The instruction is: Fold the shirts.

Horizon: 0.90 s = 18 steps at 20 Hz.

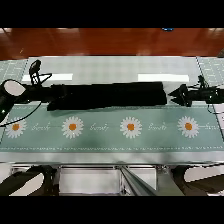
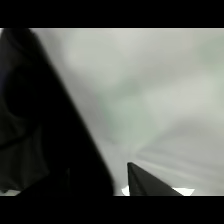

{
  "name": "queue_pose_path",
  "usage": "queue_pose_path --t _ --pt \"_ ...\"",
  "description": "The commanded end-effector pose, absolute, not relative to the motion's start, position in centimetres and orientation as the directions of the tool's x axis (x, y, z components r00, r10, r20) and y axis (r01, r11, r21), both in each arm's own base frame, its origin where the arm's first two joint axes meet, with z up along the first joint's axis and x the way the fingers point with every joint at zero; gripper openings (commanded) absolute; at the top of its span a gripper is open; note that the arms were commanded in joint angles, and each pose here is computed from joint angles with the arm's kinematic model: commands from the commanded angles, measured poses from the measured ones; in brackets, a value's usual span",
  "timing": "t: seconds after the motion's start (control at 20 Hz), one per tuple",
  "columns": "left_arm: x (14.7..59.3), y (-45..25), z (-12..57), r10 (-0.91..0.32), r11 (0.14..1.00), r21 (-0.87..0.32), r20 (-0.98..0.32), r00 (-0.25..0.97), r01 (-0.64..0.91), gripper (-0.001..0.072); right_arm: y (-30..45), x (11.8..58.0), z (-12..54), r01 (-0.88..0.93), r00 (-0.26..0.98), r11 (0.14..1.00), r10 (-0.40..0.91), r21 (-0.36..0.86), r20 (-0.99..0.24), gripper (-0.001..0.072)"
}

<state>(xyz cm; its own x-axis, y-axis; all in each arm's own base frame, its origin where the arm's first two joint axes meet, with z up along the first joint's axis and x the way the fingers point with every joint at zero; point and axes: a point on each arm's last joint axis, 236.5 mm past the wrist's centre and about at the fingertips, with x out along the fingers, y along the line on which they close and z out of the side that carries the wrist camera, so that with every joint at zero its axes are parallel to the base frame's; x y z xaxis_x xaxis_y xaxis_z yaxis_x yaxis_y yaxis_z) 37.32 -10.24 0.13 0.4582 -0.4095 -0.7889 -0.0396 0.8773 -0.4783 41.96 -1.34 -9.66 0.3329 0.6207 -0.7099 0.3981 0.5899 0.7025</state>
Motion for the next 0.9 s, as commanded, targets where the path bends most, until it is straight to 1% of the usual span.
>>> queue_pose_path --t 0.0,0.15,0.35,0.45,0.5,0.55,0.65,0.75,0.85 --pt "37.4 -10.5 0.1 -0.41 0.876 -0.481 -0.786 0.463 -0.041 0.0505 1.8 44.5 -10.1 0.342 0.306 0.58 0.675 0.739 -0.671 0.042" --pt "37.4 -10.5 0.1 -0.409 0.876 -0.481 -0.786 0.464 -0.041 0.0505 3.5 46.1 -9.6 0.297 0.296 0.597 0.684 0.745 -0.667 0.042" --pt "37.5 -10.6 0.1 -0.413 0.873 -0.486 -0.783 0.465 -0.043 0.0505 6.1 46.3 -9.6 0.258 0.266 0.618 0.694 0.743 -0.67 0.0419" --pt "37.4 -10.7 0.1 -0.415 0.873 -0.487 -0.783 0.463 -0.042 0.0505 6.9 46.2 -9.6 0.246 0.254 0.625 0.696 0.741 -0.672 0.0396" --pt "37.4 -10.7 0.1 -0.415 0.872 -0.487 -0.783 0.463 -0.042 0.0505 7.3 46.2 -9.6 0.236 0.248 0.629 0.698 0.741 -0.672 0.0259" --pt "37.4 -10.7 0.1 -0.415 0.873 -0.487 -0.783 0.463 -0.042 0.0505 7.4 46.1 -9.4 0.215 0.246 0.628 0.706 0.748 -0.664 0.0025" --pt "37.4 -10.7 0.1 -0.415 0.873 -0.486 -0.783 0.463 -0.041 0.0504 7.6 46.0 -8.4 0.198 0.247 0.609 0.727 0.768 -0.641 0.0026" --pt "37.4 -10.8 0.1 -0.417 0.872 -0.489 -0.783 0.461 -0.042 0.0504 6.7 46.0 -6.6 0.165 0.269 0.62 0.72 0.767 -0.64 0.0025" --pt "37.0 -11.5 0.3 -0.449 0.852 -0.522 -0.775 0.444 -0.049 0.0504 6.1 45.7 -3.7 0.103 0.311 0.644 0.703 0.758 -0.64 0.0025"
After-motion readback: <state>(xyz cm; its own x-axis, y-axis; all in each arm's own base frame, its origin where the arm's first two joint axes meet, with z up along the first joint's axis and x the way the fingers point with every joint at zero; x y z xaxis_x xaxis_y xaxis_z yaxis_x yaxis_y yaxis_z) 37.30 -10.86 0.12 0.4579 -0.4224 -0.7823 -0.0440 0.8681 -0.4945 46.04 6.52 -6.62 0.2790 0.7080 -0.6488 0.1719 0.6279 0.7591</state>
